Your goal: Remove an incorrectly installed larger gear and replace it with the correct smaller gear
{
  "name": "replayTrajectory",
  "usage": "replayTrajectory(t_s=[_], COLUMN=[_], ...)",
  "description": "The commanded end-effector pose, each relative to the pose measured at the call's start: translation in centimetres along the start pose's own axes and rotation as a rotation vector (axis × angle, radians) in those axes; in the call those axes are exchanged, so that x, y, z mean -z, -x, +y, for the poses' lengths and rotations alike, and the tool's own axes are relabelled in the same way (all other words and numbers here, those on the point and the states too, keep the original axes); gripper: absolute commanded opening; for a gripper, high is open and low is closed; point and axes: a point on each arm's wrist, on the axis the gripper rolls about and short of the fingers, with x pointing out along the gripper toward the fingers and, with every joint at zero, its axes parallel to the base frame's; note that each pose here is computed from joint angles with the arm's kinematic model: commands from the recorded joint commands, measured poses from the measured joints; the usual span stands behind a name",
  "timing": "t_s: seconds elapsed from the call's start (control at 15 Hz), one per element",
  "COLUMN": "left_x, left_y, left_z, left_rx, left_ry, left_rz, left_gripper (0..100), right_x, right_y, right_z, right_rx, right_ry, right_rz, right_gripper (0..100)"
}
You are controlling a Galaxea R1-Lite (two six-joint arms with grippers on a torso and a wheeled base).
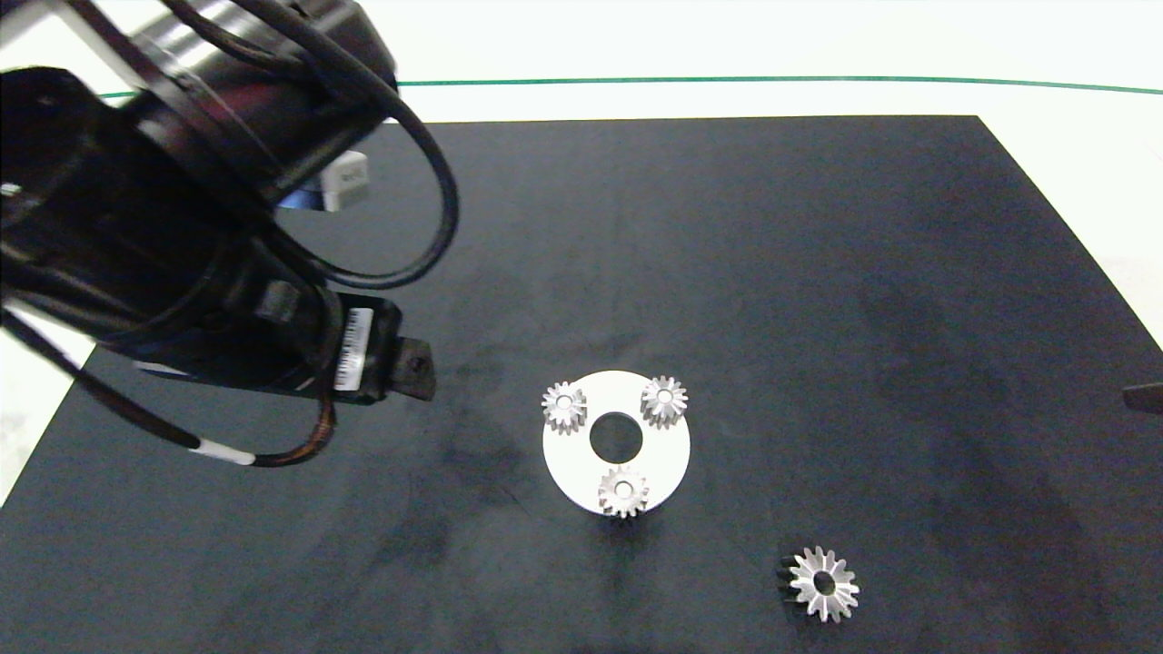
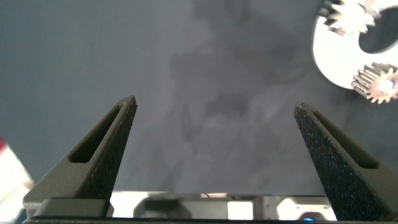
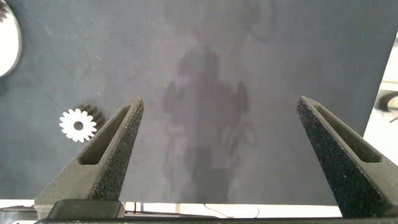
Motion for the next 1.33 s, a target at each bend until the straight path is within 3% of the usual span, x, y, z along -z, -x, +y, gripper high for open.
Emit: replayTrajectory(t_s=[0.07, 0.13, 0.27, 0.53, 0.87, 1.33], left_x=[0.8, 1.1, 2.2, 2.6, 2.6, 3.2], left_y=[2.8, 3.0, 3.5, 3.7, 4.8, 5.1], left_z=[3.9, 4.4, 5.2, 5.6, 7.7, 8.0], left_rx=[-0.026, -0.036, -0.047, -0.062, -0.081, -0.076], left_ry=[0.209, 0.259, 0.3, 0.273, 0.337, 0.318], left_rz=[-0.038, -0.032, -0.015, -0.038, -0.103, -0.105], left_gripper=[100, 100, 100, 100, 100, 100], right_x=[0.4, 0.4, 0.5, 0.7, 0.6, 0.4], right_y=[0.1, 0.2, 0.4, 0.1, 0.0, -0.2], right_z=[0.0, 0.0, -0.1, 0.0, 0.0, 0.0], right_rx=[0.001, 0.003, 0.006, 0.005, 0.005, 0.001], right_ry=[0.002, 0.001, -0.002, 0.0, -0.002, -0.009], right_rz=[0.004, 0.001, -0.002, 0.012, 0.005, -0.013], right_gripper=[100, 100, 100, 100, 100, 100])
